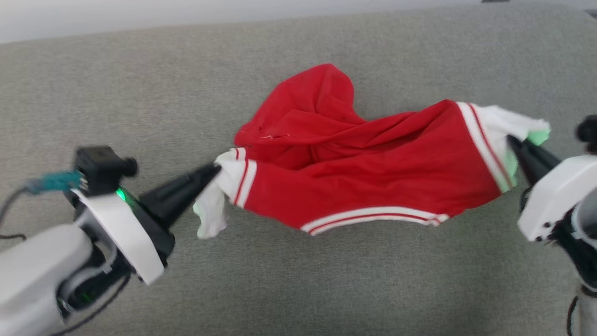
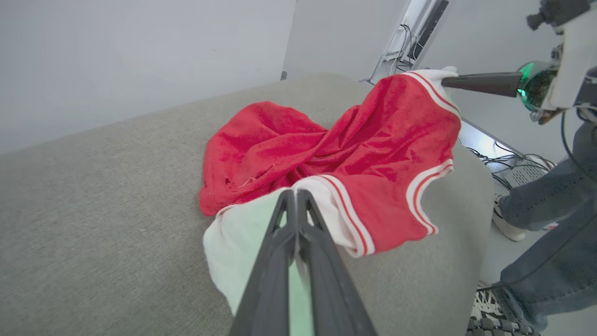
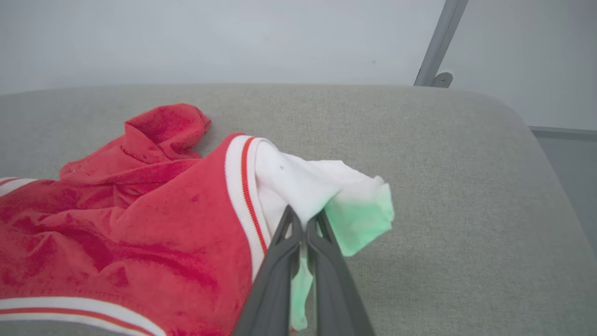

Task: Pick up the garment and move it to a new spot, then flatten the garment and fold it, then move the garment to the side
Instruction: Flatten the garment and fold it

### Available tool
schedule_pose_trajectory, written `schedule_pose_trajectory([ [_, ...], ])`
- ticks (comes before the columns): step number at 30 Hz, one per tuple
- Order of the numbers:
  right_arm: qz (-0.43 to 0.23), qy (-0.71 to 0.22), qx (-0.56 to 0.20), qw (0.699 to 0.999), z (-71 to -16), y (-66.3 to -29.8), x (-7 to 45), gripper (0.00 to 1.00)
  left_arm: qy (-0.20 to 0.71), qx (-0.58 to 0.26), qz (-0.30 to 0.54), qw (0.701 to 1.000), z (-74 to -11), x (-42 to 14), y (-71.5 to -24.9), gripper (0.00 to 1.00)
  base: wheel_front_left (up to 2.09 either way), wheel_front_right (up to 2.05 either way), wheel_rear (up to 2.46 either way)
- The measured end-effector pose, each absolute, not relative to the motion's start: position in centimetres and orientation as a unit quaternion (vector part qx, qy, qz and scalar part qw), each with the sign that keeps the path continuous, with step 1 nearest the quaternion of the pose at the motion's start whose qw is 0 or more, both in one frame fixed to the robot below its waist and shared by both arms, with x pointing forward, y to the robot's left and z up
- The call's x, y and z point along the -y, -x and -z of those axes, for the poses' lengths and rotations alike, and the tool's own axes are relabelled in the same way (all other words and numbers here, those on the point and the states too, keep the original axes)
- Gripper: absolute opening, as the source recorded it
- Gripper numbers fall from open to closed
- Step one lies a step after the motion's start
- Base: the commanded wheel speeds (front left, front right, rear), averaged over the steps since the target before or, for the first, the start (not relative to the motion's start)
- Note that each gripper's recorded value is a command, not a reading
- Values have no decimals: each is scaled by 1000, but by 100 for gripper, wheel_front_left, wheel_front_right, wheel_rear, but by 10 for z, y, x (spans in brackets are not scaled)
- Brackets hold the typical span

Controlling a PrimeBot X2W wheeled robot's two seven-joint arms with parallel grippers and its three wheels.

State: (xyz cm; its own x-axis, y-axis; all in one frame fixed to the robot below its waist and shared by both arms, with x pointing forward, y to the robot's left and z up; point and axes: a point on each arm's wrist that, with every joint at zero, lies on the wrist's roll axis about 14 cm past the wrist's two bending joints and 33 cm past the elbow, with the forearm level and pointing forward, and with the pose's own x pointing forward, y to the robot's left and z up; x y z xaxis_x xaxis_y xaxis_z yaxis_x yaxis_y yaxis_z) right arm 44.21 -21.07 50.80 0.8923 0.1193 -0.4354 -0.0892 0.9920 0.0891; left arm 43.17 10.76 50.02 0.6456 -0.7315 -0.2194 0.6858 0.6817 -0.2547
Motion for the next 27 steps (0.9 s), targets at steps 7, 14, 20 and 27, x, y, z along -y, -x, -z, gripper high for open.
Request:
schedule_pose_trajectory([
  [7,-65,-87,-157,982,-546,-468,199,0,125,-90,346,925,-547,-124,-467,0,0,0,0],
  [14,-69,-152,-107,980,-576,-539,192,0,156,-46,279,947,-566,-150,-537,0,0,0,0],
  [20,-66,-126,-26,989,-634,-610,182,0,155,28,209,965,-613,-185,-616,0,0,0,0],
  [27,-36,-123,88,988,-710,-658,197,0,146,129,180,964,-688,-190,-670,0,0,0,0],
])
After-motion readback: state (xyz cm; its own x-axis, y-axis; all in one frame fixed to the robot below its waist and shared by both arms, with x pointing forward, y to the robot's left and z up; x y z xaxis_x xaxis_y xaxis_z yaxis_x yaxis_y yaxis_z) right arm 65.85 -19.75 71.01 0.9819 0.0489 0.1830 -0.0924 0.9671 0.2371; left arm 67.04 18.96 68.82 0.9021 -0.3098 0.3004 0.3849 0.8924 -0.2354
